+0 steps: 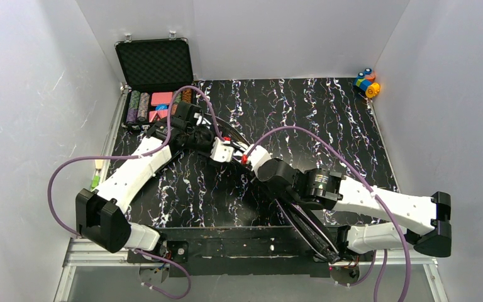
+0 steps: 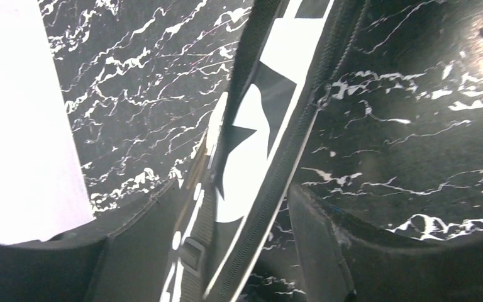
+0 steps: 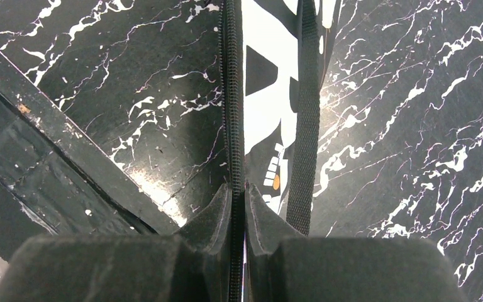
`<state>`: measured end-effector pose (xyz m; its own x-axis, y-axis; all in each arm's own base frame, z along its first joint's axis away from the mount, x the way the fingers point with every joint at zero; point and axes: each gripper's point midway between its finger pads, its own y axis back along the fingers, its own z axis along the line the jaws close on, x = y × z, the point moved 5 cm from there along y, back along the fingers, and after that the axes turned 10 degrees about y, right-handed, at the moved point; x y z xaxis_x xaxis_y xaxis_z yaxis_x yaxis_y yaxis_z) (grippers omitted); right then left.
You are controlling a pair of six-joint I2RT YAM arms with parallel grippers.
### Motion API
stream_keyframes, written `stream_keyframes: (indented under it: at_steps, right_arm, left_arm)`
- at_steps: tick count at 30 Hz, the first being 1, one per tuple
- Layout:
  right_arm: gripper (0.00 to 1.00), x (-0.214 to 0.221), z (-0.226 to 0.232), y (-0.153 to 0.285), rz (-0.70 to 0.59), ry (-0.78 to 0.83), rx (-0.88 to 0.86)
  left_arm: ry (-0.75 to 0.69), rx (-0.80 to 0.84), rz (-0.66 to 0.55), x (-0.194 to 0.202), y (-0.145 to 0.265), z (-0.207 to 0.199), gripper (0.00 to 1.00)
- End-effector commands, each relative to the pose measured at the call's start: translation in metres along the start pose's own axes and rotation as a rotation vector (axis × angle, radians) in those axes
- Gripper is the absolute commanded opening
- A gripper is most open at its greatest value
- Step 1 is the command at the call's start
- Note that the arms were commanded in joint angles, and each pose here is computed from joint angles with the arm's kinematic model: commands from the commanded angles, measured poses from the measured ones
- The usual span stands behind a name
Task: Pack up the badminton gear
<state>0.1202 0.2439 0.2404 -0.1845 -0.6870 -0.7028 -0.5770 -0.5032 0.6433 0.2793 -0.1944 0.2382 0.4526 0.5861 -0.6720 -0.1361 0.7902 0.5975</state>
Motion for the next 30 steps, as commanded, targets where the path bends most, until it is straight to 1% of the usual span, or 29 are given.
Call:
stream_keyframes:
  at_steps: [1, 2, 4, 5, 6, 7, 11, 12, 13, 14, 15, 18, 19, 23, 24, 25, 29, 30]
  right_arm:
    - [0.01, -0.023, -0.005, 0.010, -0.133, -0.039, 0.019]
    - [0.01, -0.022, -0.005, 0.010, -0.133, -0.041, 0.021]
    - [0.01, -0.021, -0.004, 0.009, -0.133, -0.040, 0.023]
    - [0.01, -0.020, -0.004, 0.009, -0.130, -0.040, 0.025]
    - [0.01, -0.020, -0.005, 0.008, -0.129, -0.041, 0.029]
    - [0.01, -0.020, -0.005, 0.008, -0.129, -0.044, 0.030]
    - [0.01, -0.019, -0.007, 0.008, -0.140, -0.046, 0.045]
    - [0.01, -0.020, -0.007, 0.008, -0.145, -0.049, 0.051]
    - [0.01, -0.019, -0.008, 0.007, -0.146, -0.056, 0.058]
    - [0.01, -0.019, -0.008, 0.006, -0.148, -0.064, 0.066]
    - [0.01, -0.020, -0.009, 0.005, -0.153, -0.078, 0.076]
    - [0.01, -0.022, -0.015, 0.003, -0.153, -0.116, 0.136]
    - [0.01, -0.023, -0.019, 0.003, -0.153, -0.136, 0.165]
    - [0.02, -0.023, -0.044, 0.009, -0.143, -0.212, 0.318]
    - [0.04, -0.023, -0.050, 0.011, -0.140, -0.236, 0.352]
    - [0.08, -0.023, -0.057, 0.014, -0.142, -0.264, 0.372]
    - [0.45, -0.026, -0.077, 0.027, -0.190, -0.370, 0.389]
    - [0.50, -0.027, -0.081, 0.030, -0.208, -0.390, 0.389]
  left_arm:
    - [-0.105, -0.042, 0.038, 0.001, 0.002, 0.016, 0.56]
    - [-0.117, -0.031, 0.046, 0.003, 0.001, 0.015, 0.50]
    - [-0.128, -0.025, 0.053, 0.005, 0.000, 0.013, 0.29]
    - [-0.126, -0.022, 0.053, 0.005, 0.000, 0.012, 0.21]
    - [-0.123, -0.011, 0.054, 0.006, 0.000, 0.009, 0.15]
    - [-0.125, 0.004, 0.059, 0.007, 0.000, 0.006, 0.14]
    - [-0.151, 0.035, 0.083, 0.011, -0.001, -0.003, 0.14]
    - [-0.152, 0.036, 0.084, 0.011, -0.001, -0.003, 0.12]
    - [-0.148, 0.035, 0.088, 0.011, -0.001, -0.003, 0.04]
    - [-0.142, 0.029, 0.091, 0.010, 0.000, -0.002, 0.00]
    - [-0.131, 0.023, 0.093, 0.008, 0.001, 0.001, 0.00]
    - [-0.065, -0.020, 0.100, -0.001, 0.007, 0.011, 0.00]
    - [-0.021, -0.046, 0.106, -0.005, 0.011, 0.016, 0.00]
    - [0.233, -0.172, 0.150, -0.025, 0.025, 0.039, 0.00]
    - [0.271, -0.178, 0.159, -0.027, 0.028, 0.039, 0.00]
    - [0.298, -0.194, 0.160, -0.029, 0.031, 0.039, 0.00]
    - [0.387, -0.228, 0.150, -0.035, 0.040, 0.031, 0.00]
    - [0.399, -0.234, 0.149, -0.036, 0.041, 0.030, 0.00]
